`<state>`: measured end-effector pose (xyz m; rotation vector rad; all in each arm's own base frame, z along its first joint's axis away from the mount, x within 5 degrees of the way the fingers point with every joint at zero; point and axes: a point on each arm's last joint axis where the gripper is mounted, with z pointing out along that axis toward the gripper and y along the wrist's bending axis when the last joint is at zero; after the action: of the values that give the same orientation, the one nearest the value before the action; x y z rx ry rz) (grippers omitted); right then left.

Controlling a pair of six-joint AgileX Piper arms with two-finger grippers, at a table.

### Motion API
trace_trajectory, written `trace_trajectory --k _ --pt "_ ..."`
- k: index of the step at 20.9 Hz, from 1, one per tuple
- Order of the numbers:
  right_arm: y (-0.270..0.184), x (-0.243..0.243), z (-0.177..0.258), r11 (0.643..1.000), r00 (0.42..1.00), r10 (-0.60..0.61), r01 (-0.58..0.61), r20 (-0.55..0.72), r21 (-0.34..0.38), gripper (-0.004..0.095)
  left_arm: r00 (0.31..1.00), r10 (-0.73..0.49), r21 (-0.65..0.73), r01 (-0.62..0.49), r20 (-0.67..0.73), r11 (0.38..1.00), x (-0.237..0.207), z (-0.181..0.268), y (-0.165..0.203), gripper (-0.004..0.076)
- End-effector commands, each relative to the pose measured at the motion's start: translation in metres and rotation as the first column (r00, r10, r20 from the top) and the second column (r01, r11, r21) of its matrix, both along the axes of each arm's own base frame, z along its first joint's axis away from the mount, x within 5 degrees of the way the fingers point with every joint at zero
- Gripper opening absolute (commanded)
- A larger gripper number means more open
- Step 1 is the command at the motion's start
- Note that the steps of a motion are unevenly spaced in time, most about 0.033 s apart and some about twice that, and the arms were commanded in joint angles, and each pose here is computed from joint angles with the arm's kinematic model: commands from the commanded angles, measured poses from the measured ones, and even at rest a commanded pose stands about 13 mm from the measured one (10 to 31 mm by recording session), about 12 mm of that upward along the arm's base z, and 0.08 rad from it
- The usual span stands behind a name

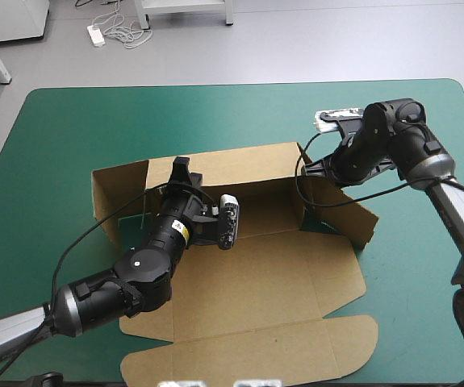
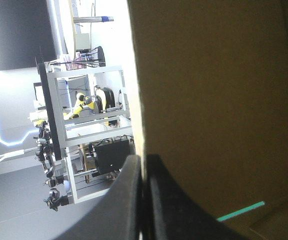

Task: Fold the box

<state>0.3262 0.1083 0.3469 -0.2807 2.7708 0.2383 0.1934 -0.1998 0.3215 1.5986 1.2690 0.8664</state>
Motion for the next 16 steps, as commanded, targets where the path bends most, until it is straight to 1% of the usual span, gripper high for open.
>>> trace_trajectory --k 1,5,8,12,14,16 --pt "-0.008 -0.021 0.014 1.0 1.0 -0.022 0.022 0.02 -0.007 0.0001 0.998 0.009 -0.02 -0.008 0.067 1.0 -0.001 0.017 0.003 -0.0008" --pt "-0.012 -0.032 0.01 0.999 1.0 -0.03 0.03 0.004 -0.019 0.0 0.998 0.009 -0.02 -0.008 0.067 1.0 -0.001 0.017 0.003 -0.0008" --pt "-0.018 -0.05 -0.001 0.999 0.999 -0.037 0.036 -0.036 -0.03 0.0 0.998 0.01 -0.021 -0.008 0.067 1.0 -0.001 0.017 0.003 -0.0008" --pt "-0.023 -0.073 -0.001 0.999 0.998 -0.037 0.037 -0.042 -0.006 0.0 0.998 0.006 -0.026 -0.005 0.065 1.0 -0.001 0.017 0.003 -0.0008" --pt "-0.023 -0.077 0.0 0.999 0.998 -0.036 0.037 -0.041 0.002 0.0 0.998 0.003 -0.033 -0.001 0.063 0.999 -0.001 0.017 0.002 -0.0008" --pt "-0.022 -0.081 0.003 0.999 0.999 -0.035 0.036 -0.038 0.028 0.0 0.998 0.004 -0.034 -0.001 0.063 0.999 -0.001 0.017 0.002 -0.0008"
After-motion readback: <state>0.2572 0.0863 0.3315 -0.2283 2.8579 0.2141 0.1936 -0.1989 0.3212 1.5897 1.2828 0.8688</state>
